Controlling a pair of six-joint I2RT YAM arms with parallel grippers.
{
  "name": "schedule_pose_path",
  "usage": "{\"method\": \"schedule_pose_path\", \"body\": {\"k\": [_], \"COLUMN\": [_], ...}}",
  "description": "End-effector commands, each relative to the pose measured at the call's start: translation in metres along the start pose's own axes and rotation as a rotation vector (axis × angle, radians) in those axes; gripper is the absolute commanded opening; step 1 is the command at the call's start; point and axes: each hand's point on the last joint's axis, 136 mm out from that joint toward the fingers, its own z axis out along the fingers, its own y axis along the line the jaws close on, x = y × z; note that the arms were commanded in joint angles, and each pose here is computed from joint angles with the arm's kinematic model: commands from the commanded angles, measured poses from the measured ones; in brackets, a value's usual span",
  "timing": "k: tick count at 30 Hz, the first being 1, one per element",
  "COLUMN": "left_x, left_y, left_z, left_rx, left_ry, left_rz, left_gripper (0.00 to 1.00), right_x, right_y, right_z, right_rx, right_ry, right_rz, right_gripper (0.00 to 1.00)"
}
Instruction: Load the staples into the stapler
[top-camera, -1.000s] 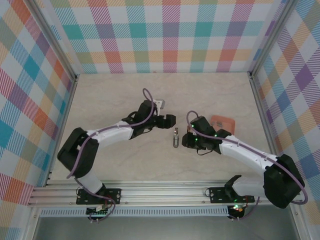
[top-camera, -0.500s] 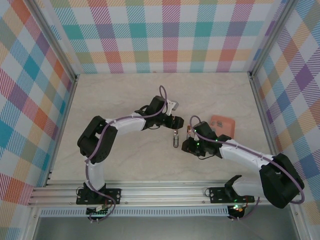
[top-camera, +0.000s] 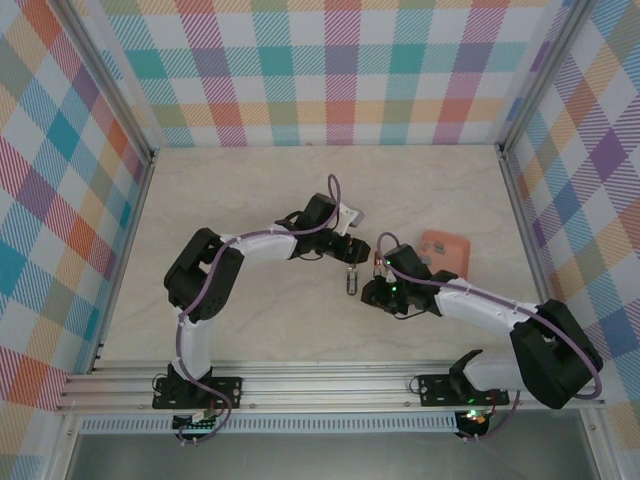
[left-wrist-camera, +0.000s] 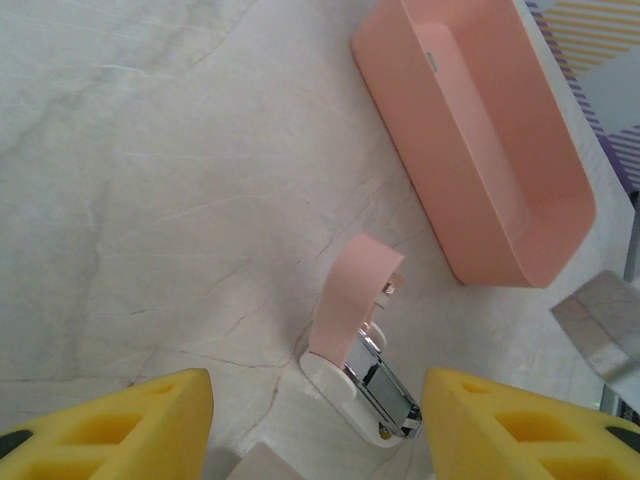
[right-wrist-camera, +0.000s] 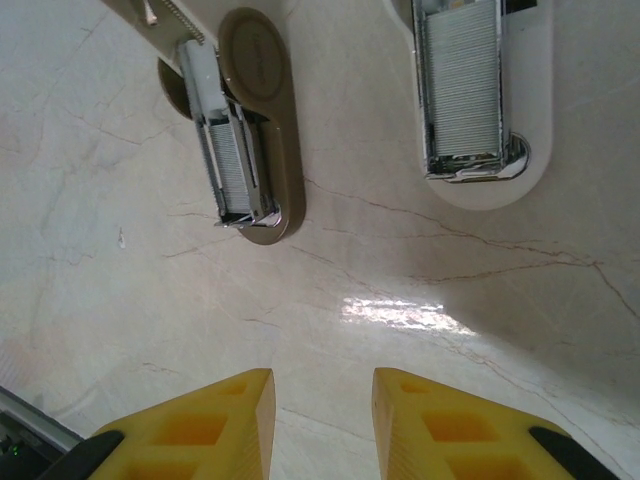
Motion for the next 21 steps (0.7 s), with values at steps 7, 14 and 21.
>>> {"method": "schedule_pose_path", "body": {"k": [7, 14, 21], "left_x": [0.008, 0.019, 0.03], "left_y": [-0.024, -0.034, -0.038], "left_z": [-0.001, -0.007, -0.015], "left_rx": [0.104, 0.148, 0.165], "left_ry": [0.016, 0.018, 0.017], "left_rz": [0.084, 0.126, 0.154], "left_gripper": [0.55, 0.52, 0.5], "right_x": [0.002, 0.003, 0.003], "right_y": [-0.003, -0.006, -0.009], "right_z": [0.007, 0.011, 0.012], "right_rx": [-0.001, 0.013, 0.029], "right_ry": [0.02, 0.029, 0.028], "right_rz": [0.028, 0.036, 0.043], "right_gripper": [0.31, 0.31, 0.31]}}
